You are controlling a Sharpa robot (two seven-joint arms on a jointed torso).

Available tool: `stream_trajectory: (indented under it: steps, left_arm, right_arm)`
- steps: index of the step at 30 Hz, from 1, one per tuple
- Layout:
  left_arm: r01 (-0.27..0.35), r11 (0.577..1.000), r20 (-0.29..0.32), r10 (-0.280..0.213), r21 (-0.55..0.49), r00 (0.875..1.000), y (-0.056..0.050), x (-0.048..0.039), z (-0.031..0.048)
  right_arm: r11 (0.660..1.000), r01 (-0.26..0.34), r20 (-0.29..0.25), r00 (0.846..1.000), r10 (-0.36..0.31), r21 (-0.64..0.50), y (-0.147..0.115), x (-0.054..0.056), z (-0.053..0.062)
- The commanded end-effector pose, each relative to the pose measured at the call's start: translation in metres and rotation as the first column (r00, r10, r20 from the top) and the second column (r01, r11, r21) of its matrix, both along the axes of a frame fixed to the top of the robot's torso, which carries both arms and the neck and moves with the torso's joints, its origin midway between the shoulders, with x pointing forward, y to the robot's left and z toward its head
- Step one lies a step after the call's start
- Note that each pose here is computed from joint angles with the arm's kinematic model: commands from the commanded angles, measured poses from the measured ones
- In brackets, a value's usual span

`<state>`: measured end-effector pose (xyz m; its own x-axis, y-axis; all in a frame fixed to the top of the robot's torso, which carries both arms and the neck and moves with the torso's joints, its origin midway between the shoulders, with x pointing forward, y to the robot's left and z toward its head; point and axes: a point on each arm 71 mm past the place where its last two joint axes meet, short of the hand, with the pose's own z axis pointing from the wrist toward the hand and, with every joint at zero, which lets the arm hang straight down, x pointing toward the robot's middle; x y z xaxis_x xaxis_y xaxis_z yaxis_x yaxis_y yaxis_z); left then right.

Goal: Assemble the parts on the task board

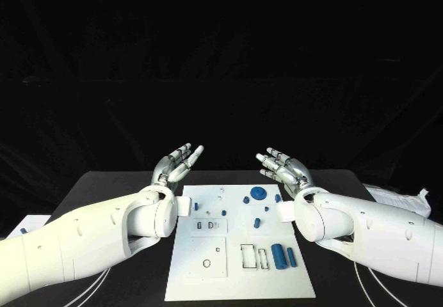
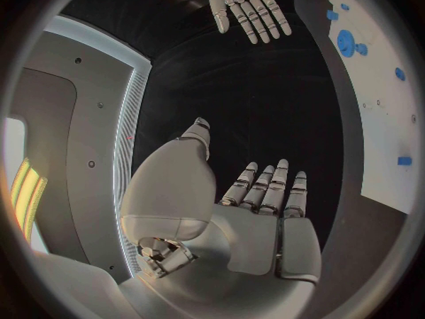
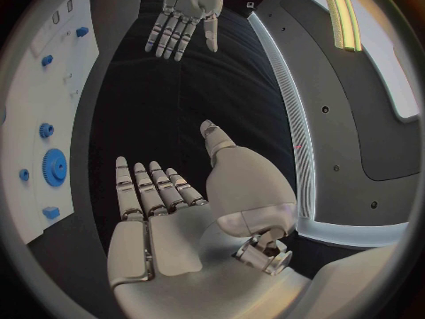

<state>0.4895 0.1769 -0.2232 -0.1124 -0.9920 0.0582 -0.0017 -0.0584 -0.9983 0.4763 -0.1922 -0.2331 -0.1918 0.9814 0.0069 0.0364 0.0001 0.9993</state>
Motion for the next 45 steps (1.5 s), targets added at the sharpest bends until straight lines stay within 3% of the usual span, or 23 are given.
stream_trajectory:
  steps: [1,9,10,13,20,27,30,34,40,45]
  left_arm:
    - [0.062,0.997,0.021,-0.061,-0.045,0.998,-0.005,0.0002,0.0027]
    - [0.062,0.997,0.021,-0.061,-0.045,0.998,-0.005,0.0002,0.0027]
    - [0.061,0.997,0.039,-0.059,-0.052,0.997,0.007,-0.0005,0.0039]
    - [0.063,0.996,0.041,-0.061,-0.057,0.997,0.010,-0.0013,0.0046]
    - [0.091,0.993,0.040,-0.089,-0.077,0.995,0.018,-0.0082,0.0089]
    - [0.157,0.980,0.044,-0.153,-0.124,0.987,0.020,-0.0200,0.0204]
    - [0.183,0.973,0.052,-0.177,-0.143,0.983,0.020,-0.0262,0.0263]
    - [0.214,0.963,0.062,-0.207,-0.163,0.976,0.018,-0.0348,0.0327]
    - [0.251,0.950,0.064,-0.243,-0.185,0.968,0.014,-0.0465,0.0389]
    - [0.263,0.943,0.060,-0.256,-0.204,0.965,0.012,-0.0518,0.0424]
  right_arm:
    - [0.976,-0.219,-0.019,0.976,0.218,-0.011,0.013,-0.002,-0.002]
    - [0.958,-0.286,-0.034,0.958,0.285,-0.023,0.015,-0.001,-0.004]
    - [0.953,-0.194,0.053,0.976,0.212,-0.233,-0.006,0.008,-0.001]
    - [0.945,-0.183,0.073,0.975,0.209,-0.270,-0.009,0.010,0.000]
    - [0.898,-0.161,0.167,0.954,0.247,-0.409,-0.012,0.013,0.013]
    - [0.827,-0.106,0.259,0.921,0.291,-0.552,-0.017,0.016,0.033]
    - [0.767,-0.069,0.287,0.903,0.320,-0.638,-0.019,0.019,0.040]
    - [0.655,-0.020,0.296,0.881,0.369,-0.755,-0.019,0.022,0.047]
    - [0.455,0.009,0.233,0.868,0.438,-0.890,-0.016,0.024,0.052]
    - [0.323,0.030,0.190,0.860,0.474,-0.946,-0.012,0.026,0.055]
